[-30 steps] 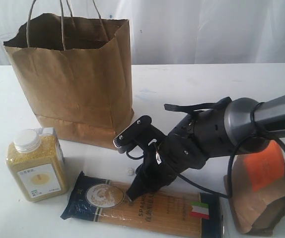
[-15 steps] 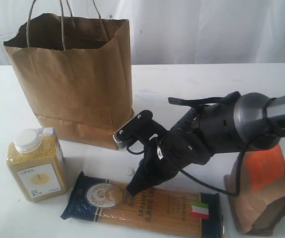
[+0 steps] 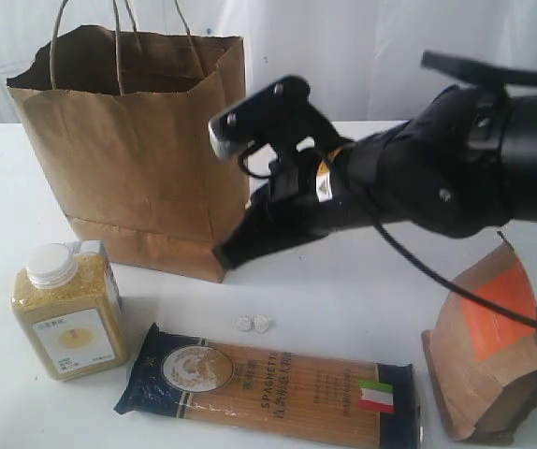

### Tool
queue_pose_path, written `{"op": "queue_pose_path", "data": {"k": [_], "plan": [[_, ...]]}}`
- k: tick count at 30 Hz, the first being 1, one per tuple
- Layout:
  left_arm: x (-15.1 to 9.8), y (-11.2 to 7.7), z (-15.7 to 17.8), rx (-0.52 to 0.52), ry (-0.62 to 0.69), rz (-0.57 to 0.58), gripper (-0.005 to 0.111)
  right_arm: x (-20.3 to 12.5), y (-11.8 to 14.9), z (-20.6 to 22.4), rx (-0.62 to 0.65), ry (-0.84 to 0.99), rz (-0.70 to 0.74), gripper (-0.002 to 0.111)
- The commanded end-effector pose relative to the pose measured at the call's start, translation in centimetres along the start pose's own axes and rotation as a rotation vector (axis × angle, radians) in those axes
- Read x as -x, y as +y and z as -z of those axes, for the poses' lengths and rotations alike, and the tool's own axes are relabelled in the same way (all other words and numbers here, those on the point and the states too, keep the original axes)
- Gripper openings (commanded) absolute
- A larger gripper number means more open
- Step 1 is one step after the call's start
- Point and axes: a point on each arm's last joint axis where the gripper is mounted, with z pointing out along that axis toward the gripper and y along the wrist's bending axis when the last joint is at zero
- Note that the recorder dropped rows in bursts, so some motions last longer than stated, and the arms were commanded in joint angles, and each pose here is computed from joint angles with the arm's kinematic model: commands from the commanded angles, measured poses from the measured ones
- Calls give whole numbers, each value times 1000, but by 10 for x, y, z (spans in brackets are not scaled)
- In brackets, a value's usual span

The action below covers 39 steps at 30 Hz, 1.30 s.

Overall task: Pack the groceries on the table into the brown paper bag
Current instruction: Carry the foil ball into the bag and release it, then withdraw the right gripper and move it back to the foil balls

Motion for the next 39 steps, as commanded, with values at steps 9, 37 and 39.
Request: {"op": "queue_pose_path", "data": {"k": [9,37,39], "plan": [[0,0,0,5,-6,1,0,103,-11,39,-42,-367,38,0],[0,0,0,5,-6,1,0,156,-26,48,-123,-180,23,56],[0,0,0,5,-6,1,0,152,-26,58,-126,-162,30,54]]}}
